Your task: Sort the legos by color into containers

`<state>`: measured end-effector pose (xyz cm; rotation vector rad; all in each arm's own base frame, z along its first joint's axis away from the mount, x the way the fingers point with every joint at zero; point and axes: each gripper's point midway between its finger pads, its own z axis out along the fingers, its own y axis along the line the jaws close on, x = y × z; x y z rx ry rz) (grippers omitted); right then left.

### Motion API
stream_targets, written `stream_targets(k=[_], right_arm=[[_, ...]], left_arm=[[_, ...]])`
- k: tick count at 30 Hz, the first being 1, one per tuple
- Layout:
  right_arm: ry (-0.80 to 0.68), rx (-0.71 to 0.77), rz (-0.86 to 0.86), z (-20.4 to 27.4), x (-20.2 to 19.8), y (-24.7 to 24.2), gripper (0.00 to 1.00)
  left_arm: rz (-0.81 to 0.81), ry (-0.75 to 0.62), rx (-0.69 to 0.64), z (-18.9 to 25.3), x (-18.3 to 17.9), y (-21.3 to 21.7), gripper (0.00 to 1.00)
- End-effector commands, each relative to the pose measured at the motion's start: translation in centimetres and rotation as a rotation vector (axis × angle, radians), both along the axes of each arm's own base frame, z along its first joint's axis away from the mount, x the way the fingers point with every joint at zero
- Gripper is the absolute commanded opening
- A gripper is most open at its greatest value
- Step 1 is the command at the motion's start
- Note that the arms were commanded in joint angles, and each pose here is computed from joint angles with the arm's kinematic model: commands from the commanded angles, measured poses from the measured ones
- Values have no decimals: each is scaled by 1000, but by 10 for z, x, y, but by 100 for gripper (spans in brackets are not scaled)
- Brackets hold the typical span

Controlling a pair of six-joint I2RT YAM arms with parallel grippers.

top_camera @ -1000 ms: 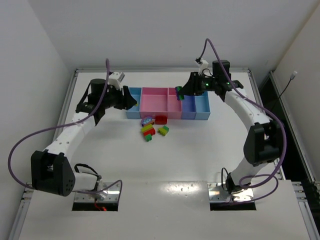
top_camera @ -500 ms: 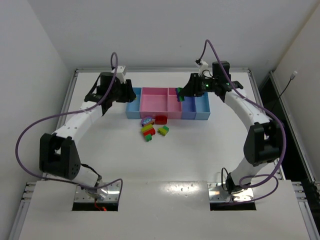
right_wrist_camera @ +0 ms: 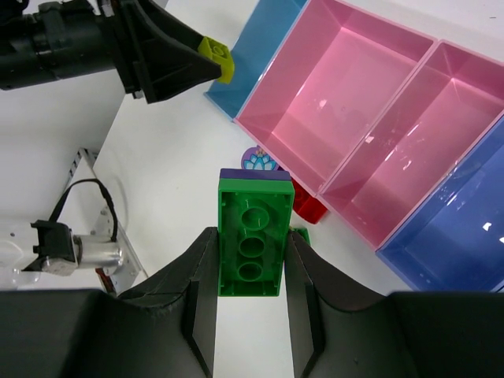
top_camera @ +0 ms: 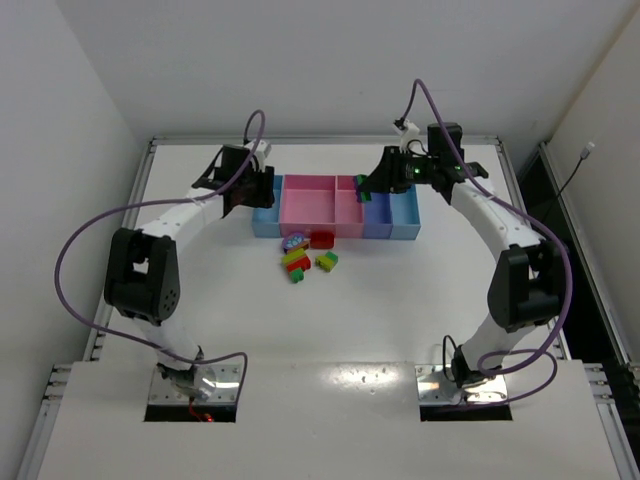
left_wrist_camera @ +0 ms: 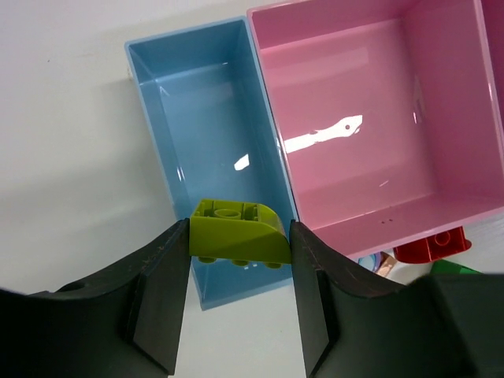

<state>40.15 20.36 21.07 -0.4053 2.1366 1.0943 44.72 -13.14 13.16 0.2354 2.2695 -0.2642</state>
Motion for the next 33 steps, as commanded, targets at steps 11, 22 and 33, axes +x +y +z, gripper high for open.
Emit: stream_targets(k=[11, 22, 33], right_arm=[[-39, 32, 54, 10, 2, 4, 0], [147, 377, 335, 32, -33, 31, 0], [113, 439, 598, 62, -76, 66, 0]], left_arm=[[-19, -52, 3, 6, 19, -4, 86], [-681, -101, -615, 113, -67, -61, 85], [-809, -35, -867, 162, -96, -94, 81]])
